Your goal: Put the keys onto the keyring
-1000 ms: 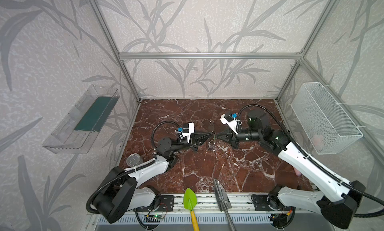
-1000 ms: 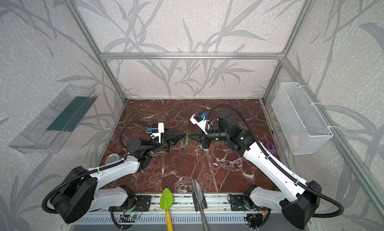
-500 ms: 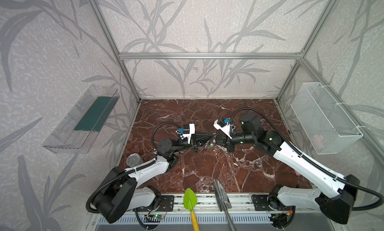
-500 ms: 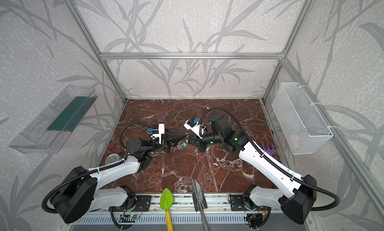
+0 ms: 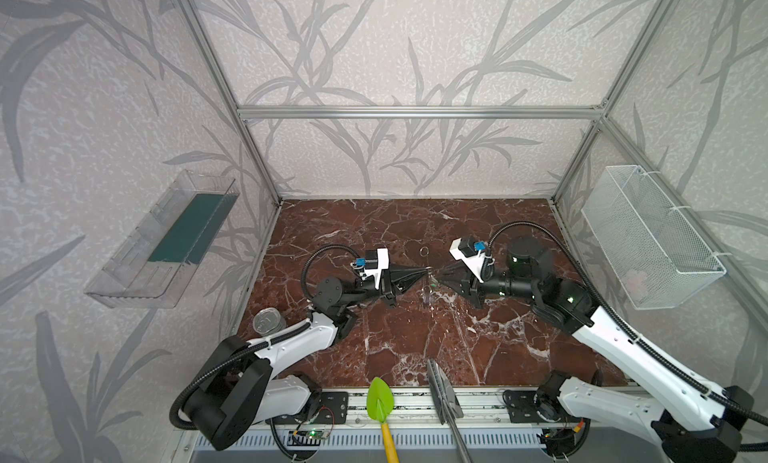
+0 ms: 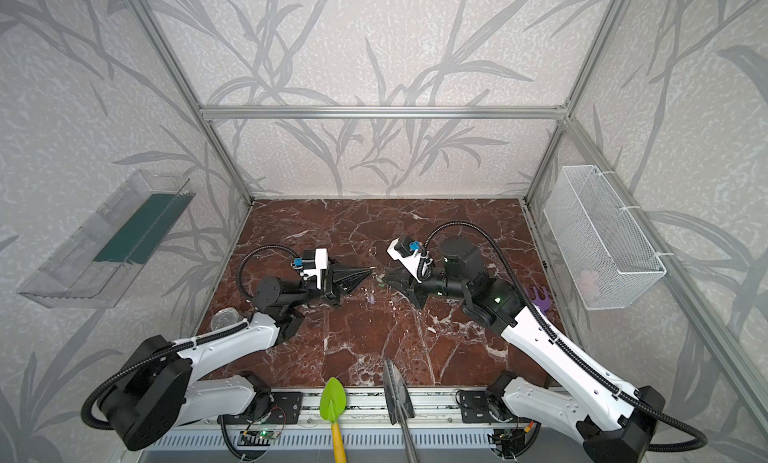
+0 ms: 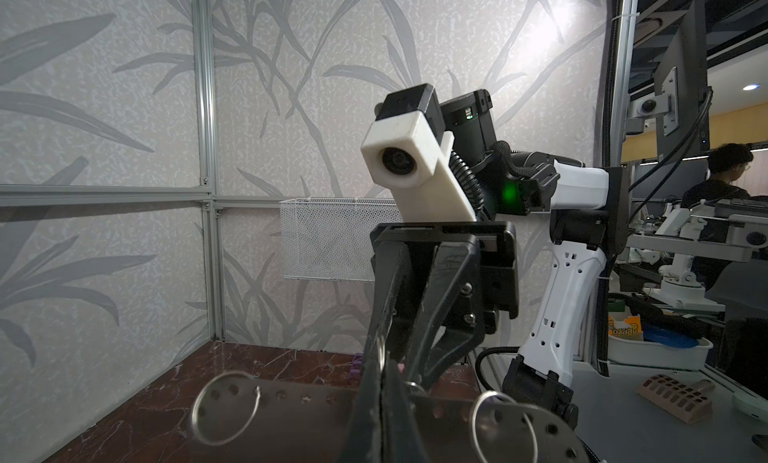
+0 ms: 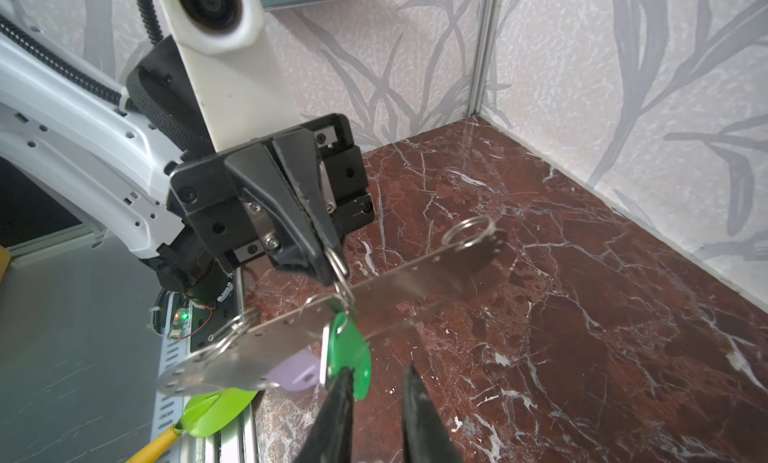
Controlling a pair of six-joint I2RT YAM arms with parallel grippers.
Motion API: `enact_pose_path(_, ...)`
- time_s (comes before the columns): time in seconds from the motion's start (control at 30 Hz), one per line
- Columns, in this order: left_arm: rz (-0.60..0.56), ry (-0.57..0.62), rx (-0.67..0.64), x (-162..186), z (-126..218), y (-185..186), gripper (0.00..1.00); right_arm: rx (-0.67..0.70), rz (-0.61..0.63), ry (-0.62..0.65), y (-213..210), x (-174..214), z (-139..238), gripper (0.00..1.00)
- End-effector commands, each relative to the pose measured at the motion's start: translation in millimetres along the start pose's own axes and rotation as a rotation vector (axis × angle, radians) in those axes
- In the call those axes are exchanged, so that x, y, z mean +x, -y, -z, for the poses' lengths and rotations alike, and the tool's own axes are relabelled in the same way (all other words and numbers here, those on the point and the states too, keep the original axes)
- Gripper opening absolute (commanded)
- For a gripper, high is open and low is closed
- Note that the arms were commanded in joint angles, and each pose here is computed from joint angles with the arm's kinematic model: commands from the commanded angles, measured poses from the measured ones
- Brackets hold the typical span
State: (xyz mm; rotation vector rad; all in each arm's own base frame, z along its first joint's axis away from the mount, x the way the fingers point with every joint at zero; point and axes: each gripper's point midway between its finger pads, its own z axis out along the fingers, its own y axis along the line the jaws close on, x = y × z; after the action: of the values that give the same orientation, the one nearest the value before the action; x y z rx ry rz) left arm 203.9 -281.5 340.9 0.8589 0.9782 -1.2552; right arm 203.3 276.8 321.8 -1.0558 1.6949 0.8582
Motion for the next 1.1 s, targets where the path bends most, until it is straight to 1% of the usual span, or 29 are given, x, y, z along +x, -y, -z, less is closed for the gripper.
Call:
enact_pose_path(0.0, -0.041, 0.049, 0.03, -16.7, 0.8, 10.6, 0.0, 0.014, 0.032, 0.104, -0.5, -20.6, 8.4, 0.22)
enact_pose_path(0.07, -0.041, 0.051, 0.03, -17.5, 0.8, 10.8, 0.0, -0.002, 0.041, 0.134, -3.9, -25.0, 9.8, 0.22)
enact_pose_path(0.27, -0.04, 0.053, 0.034, -19.3, 0.0, 11.2, 0.0, -0.051, 0.044, 0.166, -8.9, -30.4, 3.8, 0.23)
enact_pose_path(0.7, -0.043, 0.055, 0.038, -21.1, 0.3, 12.9, 0.0, -0.097, 0.034, 0.166, -10.7, -32.0, -7.0, 0.22)
enact_pose_path(0.97, -0.046, 0.059, 0.039, -22.9, 0.6, 13.7, 0.0, -0.126, 0.027, 0.166, -13.6, -33.2, -10.0, 0.14)
enact_pose_path(1.07, -0.046, 0.058, 0.039, -22.6, 0.8, 13.9, 0.0, -0.142, 0.023, 0.165, -14.9, -33.5, -12.1, 0.13)
